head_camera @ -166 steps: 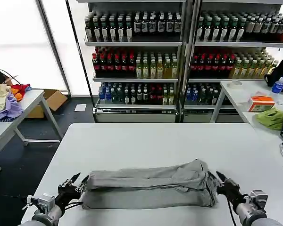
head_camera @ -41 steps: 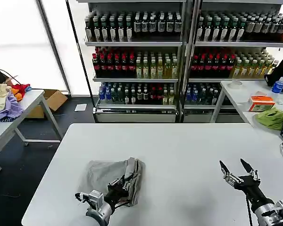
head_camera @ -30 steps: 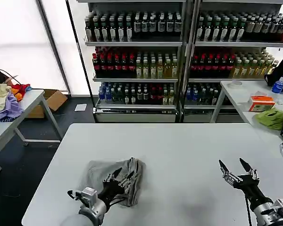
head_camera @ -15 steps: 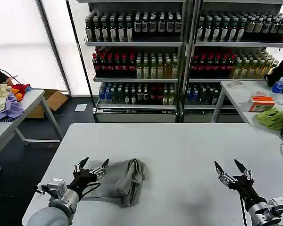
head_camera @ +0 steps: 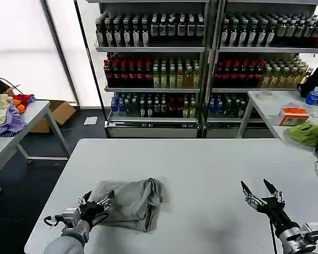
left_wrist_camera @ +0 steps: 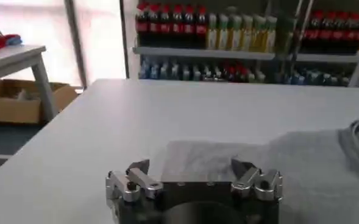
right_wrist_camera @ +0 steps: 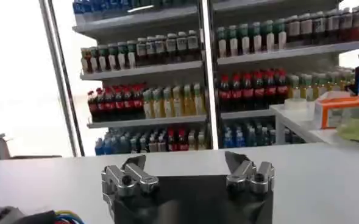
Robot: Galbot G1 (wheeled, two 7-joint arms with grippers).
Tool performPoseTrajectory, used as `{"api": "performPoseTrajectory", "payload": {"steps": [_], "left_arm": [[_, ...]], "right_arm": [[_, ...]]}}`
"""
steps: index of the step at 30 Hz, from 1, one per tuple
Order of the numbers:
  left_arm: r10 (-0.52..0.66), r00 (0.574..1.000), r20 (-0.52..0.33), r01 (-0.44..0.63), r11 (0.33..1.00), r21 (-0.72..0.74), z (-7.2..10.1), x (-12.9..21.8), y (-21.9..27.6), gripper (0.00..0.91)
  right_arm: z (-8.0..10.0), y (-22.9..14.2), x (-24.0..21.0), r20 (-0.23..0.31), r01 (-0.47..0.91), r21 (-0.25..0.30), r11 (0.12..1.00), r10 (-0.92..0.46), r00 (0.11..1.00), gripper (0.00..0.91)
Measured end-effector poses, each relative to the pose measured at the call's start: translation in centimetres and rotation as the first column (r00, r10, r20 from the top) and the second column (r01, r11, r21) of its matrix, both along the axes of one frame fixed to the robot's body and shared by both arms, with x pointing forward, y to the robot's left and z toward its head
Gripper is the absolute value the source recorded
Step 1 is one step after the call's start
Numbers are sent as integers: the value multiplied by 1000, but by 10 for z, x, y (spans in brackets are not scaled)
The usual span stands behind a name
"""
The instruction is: Fold and organize the clothes.
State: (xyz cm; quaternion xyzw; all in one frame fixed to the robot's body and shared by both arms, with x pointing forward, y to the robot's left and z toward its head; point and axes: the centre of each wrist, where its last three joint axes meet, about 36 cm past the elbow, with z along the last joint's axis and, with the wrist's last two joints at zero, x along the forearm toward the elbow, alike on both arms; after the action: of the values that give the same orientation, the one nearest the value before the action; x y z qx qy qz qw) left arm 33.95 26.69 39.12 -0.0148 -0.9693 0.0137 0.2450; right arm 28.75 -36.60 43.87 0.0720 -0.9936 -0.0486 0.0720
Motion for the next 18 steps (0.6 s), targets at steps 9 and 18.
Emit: {"api": "performPoseTrajectory", "payload": {"steps": [9,18], "left_arm": [[21,1000,-18,-21,1000,-2,-19,-9,-10,10],[27,1000,-9,-27,999,-43,-31,-14,-22,10]], "right_arm": [[0,5,2,8,-4,11,1000,4,1000,907],[1,4,3,15,3,19,1000,-3,1000,907]]}}
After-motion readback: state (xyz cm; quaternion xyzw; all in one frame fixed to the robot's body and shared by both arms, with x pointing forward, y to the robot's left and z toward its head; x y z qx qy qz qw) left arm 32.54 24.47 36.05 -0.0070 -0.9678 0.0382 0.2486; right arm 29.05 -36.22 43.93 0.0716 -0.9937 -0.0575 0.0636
